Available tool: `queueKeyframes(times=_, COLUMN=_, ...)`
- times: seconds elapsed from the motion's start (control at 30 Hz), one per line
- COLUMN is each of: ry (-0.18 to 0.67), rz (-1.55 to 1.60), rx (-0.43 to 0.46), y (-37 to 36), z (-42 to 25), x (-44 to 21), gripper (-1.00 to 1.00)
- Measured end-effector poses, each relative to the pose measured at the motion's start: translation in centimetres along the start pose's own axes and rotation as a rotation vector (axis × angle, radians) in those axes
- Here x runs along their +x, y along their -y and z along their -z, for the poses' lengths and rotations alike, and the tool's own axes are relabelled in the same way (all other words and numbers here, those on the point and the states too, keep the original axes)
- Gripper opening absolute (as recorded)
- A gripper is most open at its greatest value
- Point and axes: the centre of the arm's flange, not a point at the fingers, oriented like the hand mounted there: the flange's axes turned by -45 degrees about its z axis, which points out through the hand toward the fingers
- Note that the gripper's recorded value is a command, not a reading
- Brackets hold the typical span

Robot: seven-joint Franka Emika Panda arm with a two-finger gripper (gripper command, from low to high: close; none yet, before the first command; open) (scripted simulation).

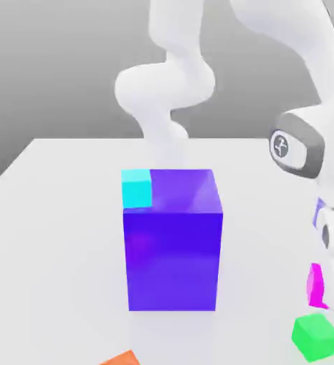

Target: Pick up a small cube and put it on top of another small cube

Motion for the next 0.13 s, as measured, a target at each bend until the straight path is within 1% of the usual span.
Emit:
queueKeyframes(times=0.03, ry=0.0, rz=0.0, rx=0.0, y=0.0, z=-0.99, x=-0.03, gripper=1.0)
queueKeyframes(times=0.13, ry=0.0, rz=0.0, rx=0.0, y=0.0, z=-0.99, x=-0.03, gripper=1.0)
